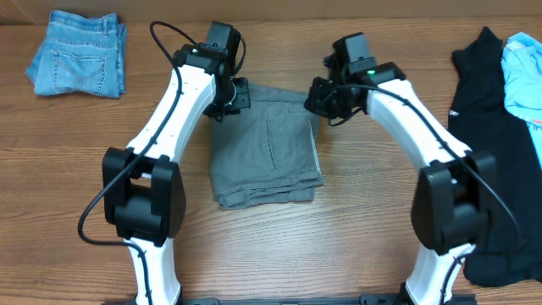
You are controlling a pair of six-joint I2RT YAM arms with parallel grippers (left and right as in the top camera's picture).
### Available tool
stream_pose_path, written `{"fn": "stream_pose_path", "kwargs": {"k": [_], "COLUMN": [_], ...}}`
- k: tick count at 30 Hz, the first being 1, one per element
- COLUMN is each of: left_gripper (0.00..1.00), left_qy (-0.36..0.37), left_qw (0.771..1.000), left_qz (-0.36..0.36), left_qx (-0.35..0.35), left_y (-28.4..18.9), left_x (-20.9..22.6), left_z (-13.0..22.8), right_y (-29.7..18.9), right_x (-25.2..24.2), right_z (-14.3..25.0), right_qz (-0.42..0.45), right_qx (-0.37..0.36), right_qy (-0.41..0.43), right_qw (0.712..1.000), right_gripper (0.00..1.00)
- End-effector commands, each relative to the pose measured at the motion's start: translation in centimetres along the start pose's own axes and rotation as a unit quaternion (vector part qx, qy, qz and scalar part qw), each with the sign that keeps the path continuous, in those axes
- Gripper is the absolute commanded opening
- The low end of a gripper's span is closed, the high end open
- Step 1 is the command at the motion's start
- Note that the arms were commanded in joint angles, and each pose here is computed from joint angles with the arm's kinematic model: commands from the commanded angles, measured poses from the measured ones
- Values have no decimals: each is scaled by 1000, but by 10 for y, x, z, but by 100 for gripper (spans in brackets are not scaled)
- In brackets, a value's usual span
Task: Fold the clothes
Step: 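Press the folded shorts flat with both grippers near the top edge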
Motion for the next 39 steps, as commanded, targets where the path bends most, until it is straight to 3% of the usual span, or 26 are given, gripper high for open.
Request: {"fn": "stream_pose_path", "kwargs": {"k": [1, 10, 18, 24, 28, 33, 39], "left_gripper": [4, 4, 12, 14, 12, 12, 13], "left_qy": [-14, -29, -50, -71, -82, -84, -80], "left_qw": [1000, 998, 994, 992, 992, 993, 993], "left_qz": [-16, -39, -86, -92, -84, -76, -70], "left_qx": [5, 31, 52, 40, 44, 47, 48], "left_y": [25, 69, 108, 106, 99, 98, 99], "left_x": [9, 25, 58, 77, 82, 80, 75], "left_z": [-8, -9, -10, -23, -28, -28, -27], "right_y": [25, 58, 61, 54, 26, -13, 18], "right_x": [0, -34, -90, -110, -92, -33, 25], "right_z": [2, 11, 18, 20, 2, -30, -30], "right_qz": [-8, -16, 7, 79, 73, 15, -16], "right_qx": [12, 53, 81, 84, 62, 6, -11], "right_qy": [-9, 33, 96, 111, 101, 29, -39], "right_qw": [1000, 998, 992, 987, 990, 999, 999], "right_gripper": [9, 9, 7, 4, 4, 4, 5]}}
Point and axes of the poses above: each gripper's point midway between its finger pads, its own y axis out along the fingers, its own x axis along the line the jaws close on, z = x × y, the point moved 4 cm from there along -y, back along the fingers, and after that the axes turned 11 degrees about -y, right-handed, at the moved point
